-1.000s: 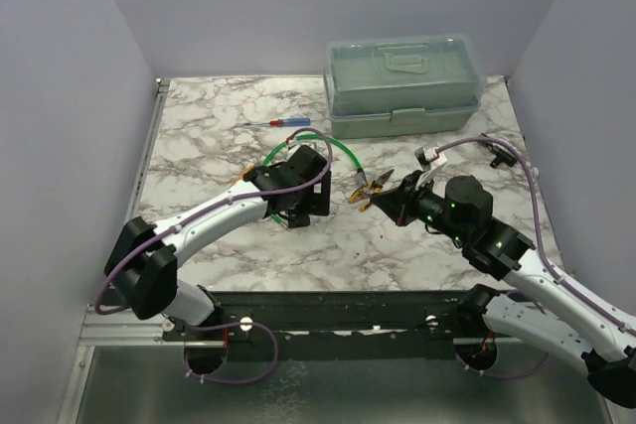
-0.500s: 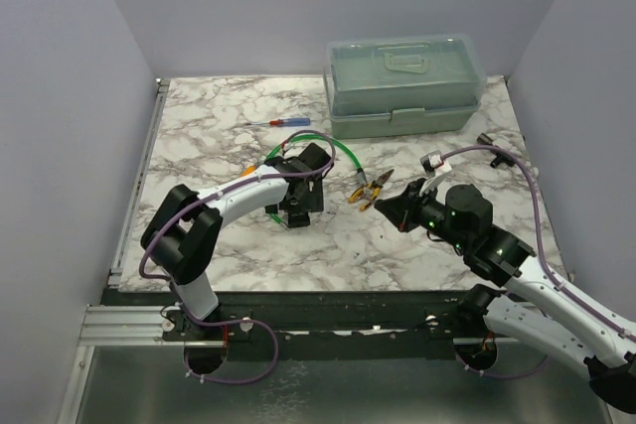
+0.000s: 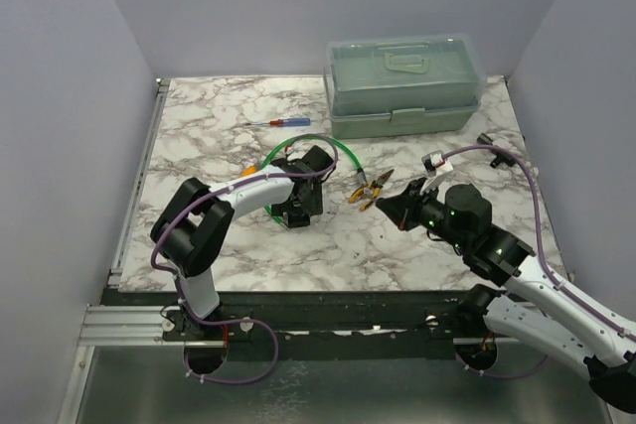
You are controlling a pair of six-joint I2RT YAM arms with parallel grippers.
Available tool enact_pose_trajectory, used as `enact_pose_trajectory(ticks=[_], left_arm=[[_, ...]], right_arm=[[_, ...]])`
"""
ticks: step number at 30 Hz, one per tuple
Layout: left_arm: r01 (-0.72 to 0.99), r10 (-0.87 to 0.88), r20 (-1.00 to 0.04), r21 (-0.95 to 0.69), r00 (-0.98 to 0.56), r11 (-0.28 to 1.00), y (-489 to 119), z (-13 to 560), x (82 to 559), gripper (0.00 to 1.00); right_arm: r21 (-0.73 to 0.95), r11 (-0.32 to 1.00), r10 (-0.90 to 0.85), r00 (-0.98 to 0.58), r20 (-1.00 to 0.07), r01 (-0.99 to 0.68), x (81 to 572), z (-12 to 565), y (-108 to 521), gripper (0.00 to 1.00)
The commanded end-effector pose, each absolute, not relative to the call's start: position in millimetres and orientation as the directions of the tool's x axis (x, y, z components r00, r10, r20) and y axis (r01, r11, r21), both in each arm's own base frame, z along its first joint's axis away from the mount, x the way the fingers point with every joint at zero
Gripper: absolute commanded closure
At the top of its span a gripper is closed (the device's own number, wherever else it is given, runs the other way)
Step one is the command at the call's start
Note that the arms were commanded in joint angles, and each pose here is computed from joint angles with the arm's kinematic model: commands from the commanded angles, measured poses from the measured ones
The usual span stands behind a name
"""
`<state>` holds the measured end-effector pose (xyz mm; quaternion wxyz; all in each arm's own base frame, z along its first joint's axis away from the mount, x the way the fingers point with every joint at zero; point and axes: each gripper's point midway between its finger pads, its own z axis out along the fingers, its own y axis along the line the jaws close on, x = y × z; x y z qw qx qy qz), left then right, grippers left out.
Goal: Unlock with the key
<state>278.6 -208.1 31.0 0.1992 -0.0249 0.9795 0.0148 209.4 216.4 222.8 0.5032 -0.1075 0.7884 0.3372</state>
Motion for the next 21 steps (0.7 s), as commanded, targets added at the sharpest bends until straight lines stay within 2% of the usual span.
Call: enact_pose_trajectory(ticks=[1,4,11,15,20,21], left_arm=[[-0.06,-0.057,-0.376,-0.004,-0.925,0.998,-213,22,275,0.24],[-0.062,-0.061,-0.37,-0.01,-0.927,0.998,-213,18,274,0.26],[-0.061,-0.068,-0.36,-0.031,-0.931,0.998,-215,13,269,0.4],[-0.054,-0.07,-0.353,-0.053,-0.933,0.997,-219,13,268,0.57],[-0.053,-0.086,-0.365,-0.099,-0.927,0.994,-227,21,271,1.0],[-0.051,-0.09,-0.373,-0.112,-0.923,0.992,-229,26,272,1.0]], right_arm=[[0.411,0.776,0.163,-0.478,-0.863,-0.478,212,213,211,1.0],[0.41,0.78,0.163,-0.478,-0.863,-0.474,213,213,210,1.0],[0.411,0.784,0.163,-0.485,-0.859,-0.465,213,210,210,1.0],[0.414,0.786,0.165,-0.49,-0.856,-0.458,213,209,210,1.0],[0.429,0.787,0.183,-0.495,-0.849,-0.444,214,209,210,1.0],[0.432,0.788,0.188,-0.496,-0.848,-0.439,215,209,209,1.0]])
